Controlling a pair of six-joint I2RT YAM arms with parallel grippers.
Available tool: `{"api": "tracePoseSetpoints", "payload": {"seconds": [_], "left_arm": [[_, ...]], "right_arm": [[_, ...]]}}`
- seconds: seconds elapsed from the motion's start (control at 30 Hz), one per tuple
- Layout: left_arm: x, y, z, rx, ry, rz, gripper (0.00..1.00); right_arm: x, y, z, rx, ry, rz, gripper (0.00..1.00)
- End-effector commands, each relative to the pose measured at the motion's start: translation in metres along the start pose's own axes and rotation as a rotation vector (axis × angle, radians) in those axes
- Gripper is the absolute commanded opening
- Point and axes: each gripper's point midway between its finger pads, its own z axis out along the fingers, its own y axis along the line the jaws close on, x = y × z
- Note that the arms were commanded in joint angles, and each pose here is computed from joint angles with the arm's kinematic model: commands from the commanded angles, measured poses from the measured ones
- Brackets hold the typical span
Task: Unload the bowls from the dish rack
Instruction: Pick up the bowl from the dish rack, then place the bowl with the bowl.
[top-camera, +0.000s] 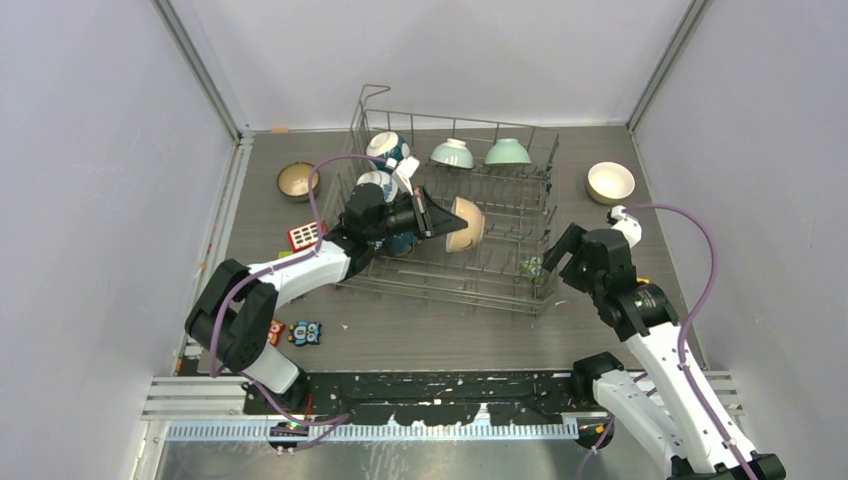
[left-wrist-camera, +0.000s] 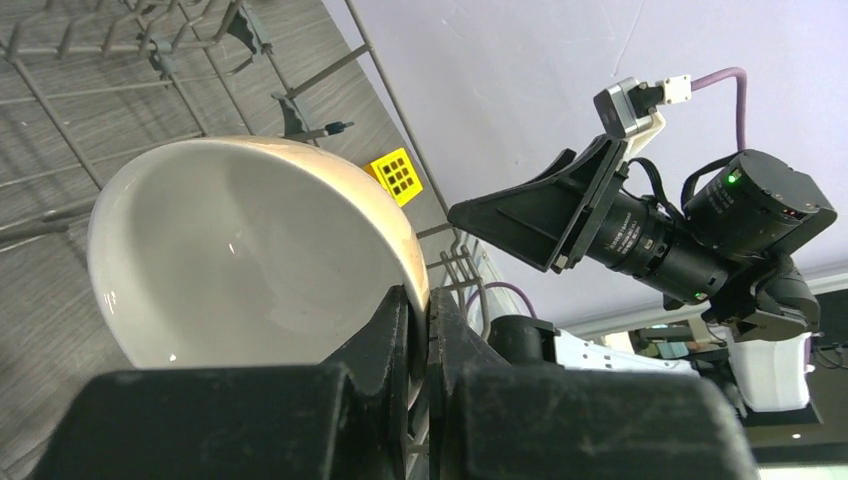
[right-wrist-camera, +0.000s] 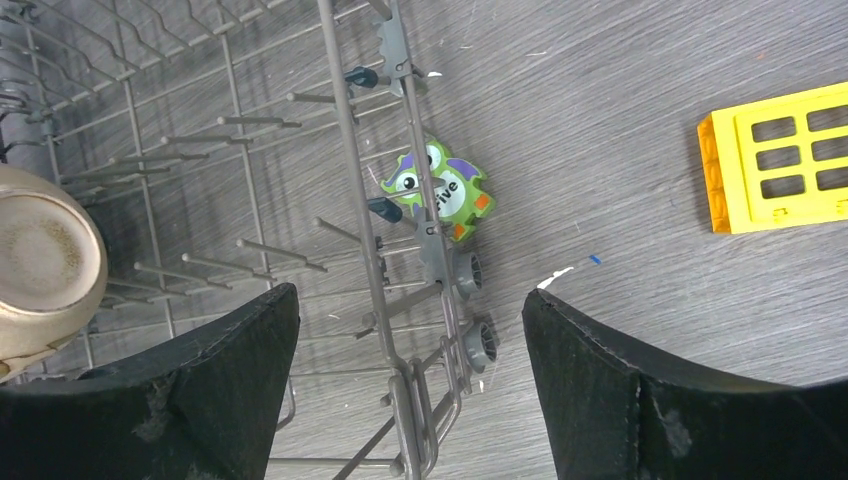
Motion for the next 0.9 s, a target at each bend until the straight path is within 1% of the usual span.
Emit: {"api": "tracePoseSetpoints", "payload": {"seconds": [0.0, 0.2, 0.43, 0.63, 0.87], "left_arm": [[-0.025, -0.047, -0.001, 0.160, -0.050, 0.061, 0.00], [-0.035, -0.074, -0.006, 0.230, -0.058, 0.079, 0.00], [-0.042, -0.099, -0.015, 0.273, -0.063, 0.119, 0.00], [-0.042, -0.110, -0.026, 0.259, -0.050, 0.176, 0.00], [-0.043, -0.124, -0.039, 0.228, -0.037, 0.260, 0.00]], "right_arm": [[-0.022, 0.019, -0.016, -0.081, -0.056, 0.037, 0.86], [-0.033, 0.033, -0.033, -0.162, -0.080, 0.038, 0.87], [-0.044, 0.052, -0.047, -0.254, -0.090, 0.041, 0.87], [-0.057, 0.061, -0.057, -0.283, -0.120, 0.090, 0.88], [-0.073, 0.090, -0.077, -0.417, -0.135, 0.120, 0.90]]}}
